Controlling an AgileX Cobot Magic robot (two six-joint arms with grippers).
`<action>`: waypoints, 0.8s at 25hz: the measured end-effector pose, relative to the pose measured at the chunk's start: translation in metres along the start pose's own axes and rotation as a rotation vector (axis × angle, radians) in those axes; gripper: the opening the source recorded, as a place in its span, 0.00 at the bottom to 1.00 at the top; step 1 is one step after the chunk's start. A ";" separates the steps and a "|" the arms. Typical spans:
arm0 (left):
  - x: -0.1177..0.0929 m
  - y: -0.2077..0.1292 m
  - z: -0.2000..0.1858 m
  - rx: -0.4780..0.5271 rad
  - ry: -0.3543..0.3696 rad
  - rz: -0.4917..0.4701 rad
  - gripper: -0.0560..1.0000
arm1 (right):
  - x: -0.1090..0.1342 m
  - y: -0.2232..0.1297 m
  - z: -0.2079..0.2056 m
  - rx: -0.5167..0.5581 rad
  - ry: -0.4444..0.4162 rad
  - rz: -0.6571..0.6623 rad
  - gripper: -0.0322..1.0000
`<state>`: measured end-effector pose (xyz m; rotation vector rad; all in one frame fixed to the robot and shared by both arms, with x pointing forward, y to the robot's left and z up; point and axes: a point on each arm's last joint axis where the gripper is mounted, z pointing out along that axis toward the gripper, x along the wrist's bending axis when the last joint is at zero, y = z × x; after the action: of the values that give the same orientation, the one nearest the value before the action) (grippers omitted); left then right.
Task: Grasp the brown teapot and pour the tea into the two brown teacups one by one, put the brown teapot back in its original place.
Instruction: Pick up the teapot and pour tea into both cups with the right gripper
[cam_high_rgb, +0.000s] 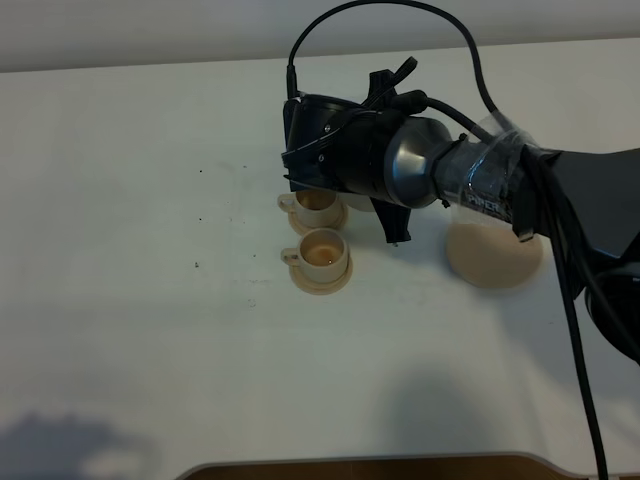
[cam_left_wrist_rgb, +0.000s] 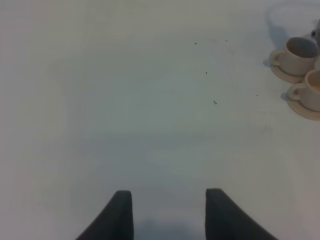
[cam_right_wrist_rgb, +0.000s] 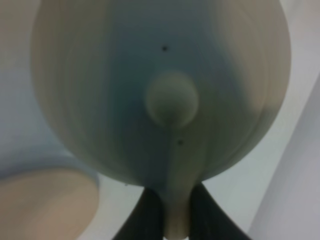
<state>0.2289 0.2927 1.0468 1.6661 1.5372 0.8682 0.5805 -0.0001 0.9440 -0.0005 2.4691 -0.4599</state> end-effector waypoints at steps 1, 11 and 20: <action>0.000 0.000 0.000 0.001 0.000 0.000 0.40 | 0.000 0.000 -0.001 0.003 -0.006 -0.005 0.13; 0.000 0.000 0.000 0.001 0.000 0.000 0.40 | 0.001 0.005 -0.003 0.045 -0.071 -0.084 0.13; 0.000 0.000 0.000 0.000 0.000 0.000 0.40 | 0.004 0.009 0.002 0.071 -0.100 -0.123 0.13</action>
<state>0.2289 0.2927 1.0468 1.6661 1.5372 0.8682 0.5788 0.0071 0.9374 -0.1439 2.3621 -0.5863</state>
